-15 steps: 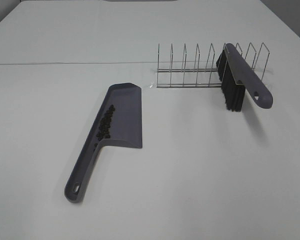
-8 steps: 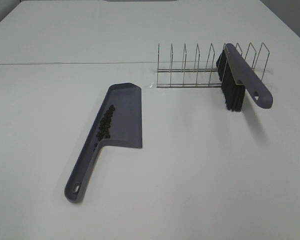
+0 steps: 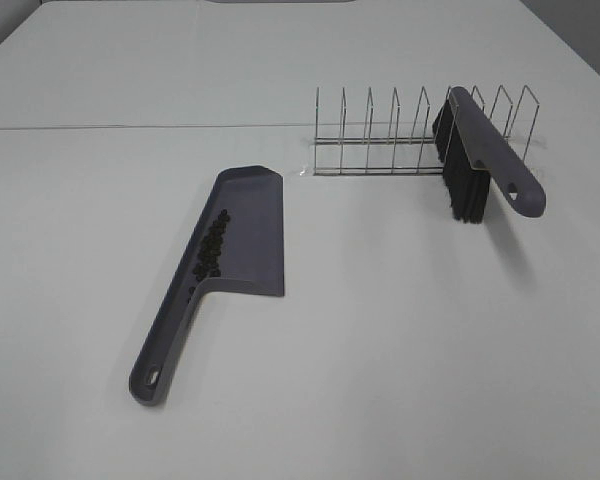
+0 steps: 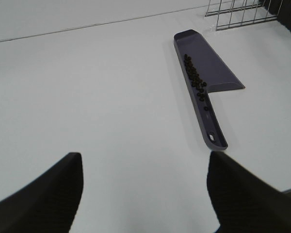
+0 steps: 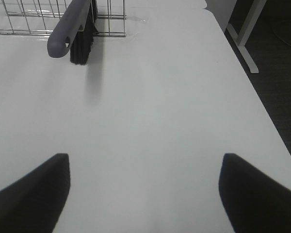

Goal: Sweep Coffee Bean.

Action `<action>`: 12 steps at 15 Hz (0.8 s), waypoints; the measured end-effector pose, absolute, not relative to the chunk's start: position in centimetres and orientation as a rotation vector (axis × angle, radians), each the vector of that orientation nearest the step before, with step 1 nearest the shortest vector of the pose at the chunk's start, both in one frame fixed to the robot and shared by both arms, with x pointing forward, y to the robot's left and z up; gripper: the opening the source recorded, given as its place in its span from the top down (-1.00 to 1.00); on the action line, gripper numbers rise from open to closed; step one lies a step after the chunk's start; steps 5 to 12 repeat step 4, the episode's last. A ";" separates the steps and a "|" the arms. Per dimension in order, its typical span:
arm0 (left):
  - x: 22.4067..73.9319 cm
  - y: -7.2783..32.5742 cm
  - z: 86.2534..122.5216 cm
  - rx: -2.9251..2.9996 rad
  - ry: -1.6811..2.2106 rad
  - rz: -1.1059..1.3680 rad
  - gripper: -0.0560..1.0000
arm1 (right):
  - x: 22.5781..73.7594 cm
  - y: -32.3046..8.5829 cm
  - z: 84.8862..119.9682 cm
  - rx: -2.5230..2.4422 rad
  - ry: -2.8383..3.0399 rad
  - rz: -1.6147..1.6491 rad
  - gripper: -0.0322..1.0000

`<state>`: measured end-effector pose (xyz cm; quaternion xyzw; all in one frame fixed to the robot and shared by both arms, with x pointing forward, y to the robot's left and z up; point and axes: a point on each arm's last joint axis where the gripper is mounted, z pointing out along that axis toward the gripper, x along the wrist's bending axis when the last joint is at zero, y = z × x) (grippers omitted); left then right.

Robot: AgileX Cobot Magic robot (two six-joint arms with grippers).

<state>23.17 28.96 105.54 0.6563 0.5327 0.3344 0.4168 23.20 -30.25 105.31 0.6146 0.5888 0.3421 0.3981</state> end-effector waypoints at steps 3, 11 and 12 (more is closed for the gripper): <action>23.2 29.0 105.5 1.647 1.337 0.839 -0.41 | 23.2 -30.3 105.3 1.561 1.488 0.869 -0.60; 23.2 29.0 105.5 1.647 1.337 0.839 -0.41 | 23.2 -30.3 105.3 1.561 1.488 0.869 -0.60; 23.2 29.0 105.5 1.647 1.337 0.839 -0.41 | 23.2 -30.3 105.3 1.561 1.488 0.869 -0.60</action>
